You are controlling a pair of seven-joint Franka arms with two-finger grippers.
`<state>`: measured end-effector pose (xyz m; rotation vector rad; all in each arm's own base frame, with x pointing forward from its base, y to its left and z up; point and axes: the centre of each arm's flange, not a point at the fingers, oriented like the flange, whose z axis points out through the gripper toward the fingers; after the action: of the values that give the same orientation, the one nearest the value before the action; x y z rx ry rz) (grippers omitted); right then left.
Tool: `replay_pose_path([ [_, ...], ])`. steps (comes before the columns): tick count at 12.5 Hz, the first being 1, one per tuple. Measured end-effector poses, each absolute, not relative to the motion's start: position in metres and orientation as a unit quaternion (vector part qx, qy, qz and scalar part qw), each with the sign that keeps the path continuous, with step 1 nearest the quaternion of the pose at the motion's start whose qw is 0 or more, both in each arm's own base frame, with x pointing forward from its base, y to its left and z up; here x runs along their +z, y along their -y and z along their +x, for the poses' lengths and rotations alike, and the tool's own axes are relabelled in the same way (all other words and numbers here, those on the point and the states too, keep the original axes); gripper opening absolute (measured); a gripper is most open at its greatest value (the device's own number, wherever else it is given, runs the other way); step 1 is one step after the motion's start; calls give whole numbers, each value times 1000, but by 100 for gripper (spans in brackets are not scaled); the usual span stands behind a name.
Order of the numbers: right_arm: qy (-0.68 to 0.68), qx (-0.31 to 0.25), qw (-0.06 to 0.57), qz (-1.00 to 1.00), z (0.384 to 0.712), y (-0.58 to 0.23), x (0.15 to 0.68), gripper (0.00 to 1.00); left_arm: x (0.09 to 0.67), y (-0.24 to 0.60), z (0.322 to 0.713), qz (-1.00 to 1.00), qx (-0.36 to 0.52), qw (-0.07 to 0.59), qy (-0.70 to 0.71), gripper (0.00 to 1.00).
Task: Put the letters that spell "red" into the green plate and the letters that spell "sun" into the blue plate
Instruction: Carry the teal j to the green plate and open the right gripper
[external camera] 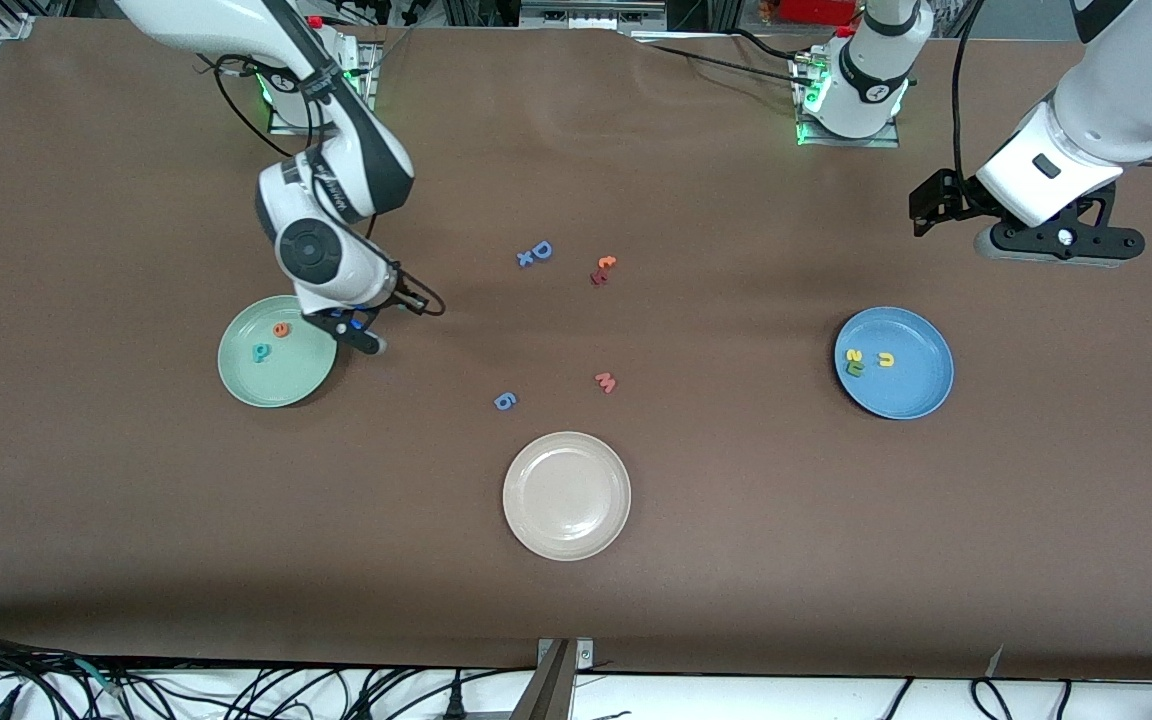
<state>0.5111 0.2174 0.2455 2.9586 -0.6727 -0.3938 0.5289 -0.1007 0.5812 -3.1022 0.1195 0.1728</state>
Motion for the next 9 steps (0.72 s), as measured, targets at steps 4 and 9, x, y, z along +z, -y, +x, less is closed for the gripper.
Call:
replay_pose_path([
  [4,152,-134,39,978,544,-112,244,16,579,99,523,-996,78,20,-38,100],
  [9,113,-138,33,983,551,-69,217,16,581,99,523,-996,74,19,-37,100],
])
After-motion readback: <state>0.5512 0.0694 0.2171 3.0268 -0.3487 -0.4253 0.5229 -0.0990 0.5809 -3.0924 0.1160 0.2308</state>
